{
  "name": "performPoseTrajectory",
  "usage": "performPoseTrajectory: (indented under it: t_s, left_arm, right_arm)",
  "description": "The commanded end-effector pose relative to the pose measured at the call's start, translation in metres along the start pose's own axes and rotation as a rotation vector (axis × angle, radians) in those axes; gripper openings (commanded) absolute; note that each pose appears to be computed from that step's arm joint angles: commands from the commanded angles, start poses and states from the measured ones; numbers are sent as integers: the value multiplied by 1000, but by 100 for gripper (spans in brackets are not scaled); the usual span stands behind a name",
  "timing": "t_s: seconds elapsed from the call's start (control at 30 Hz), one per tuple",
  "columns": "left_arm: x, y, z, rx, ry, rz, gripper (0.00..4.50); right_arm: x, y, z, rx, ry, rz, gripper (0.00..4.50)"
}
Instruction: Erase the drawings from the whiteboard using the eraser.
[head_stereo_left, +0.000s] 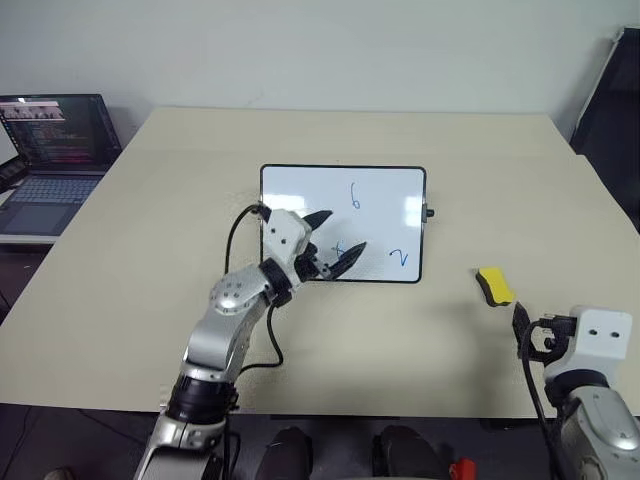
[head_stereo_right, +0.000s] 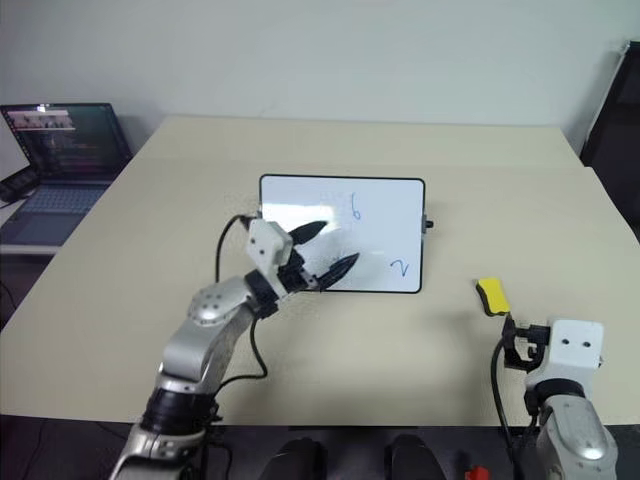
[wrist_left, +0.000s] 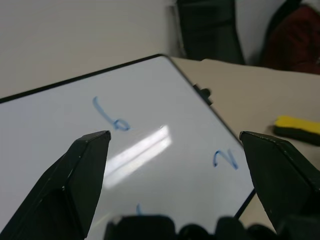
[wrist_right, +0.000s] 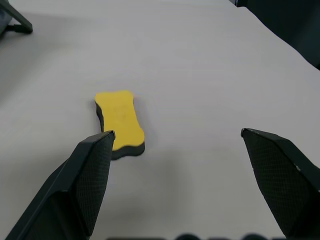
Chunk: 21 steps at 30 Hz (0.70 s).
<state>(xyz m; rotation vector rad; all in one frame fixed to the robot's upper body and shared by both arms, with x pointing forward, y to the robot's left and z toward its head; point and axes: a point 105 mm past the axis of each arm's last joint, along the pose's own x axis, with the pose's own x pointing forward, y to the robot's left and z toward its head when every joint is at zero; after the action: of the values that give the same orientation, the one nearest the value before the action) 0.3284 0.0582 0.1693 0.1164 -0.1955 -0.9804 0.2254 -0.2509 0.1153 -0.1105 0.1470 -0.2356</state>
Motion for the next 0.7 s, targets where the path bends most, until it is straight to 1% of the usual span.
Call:
performPoseTrajectory:
  t_s: [0.03,0.2,0.3,0.37,0.47,0.53,0.7]
  left_arm:
    - [9,-12,2,-8,-12,-168,450]
    - [21,-24,-19,14,69,-367,450]
    - [31,-31,-24,23,84,-461,450]
    - [35,-34,-26,35,90,-503,450]
    - [43,-41,-36,129,120,-567,450]
    - [46,-44,-40,163,132,-585,450]
    - [46,-50,-45,166,140,-617,450]
  right_arm:
    - [0,-1,18,-10,-55,28,443]
    - [8,3,20,3,-41,92,443]
    - [14,6,16,25,-14,132,443]
    - [17,8,15,35,-2,151,443]
    - [25,11,10,32,31,202,443]
    - [30,11,10,22,34,215,443]
    - [41,6,7,16,43,215,443]
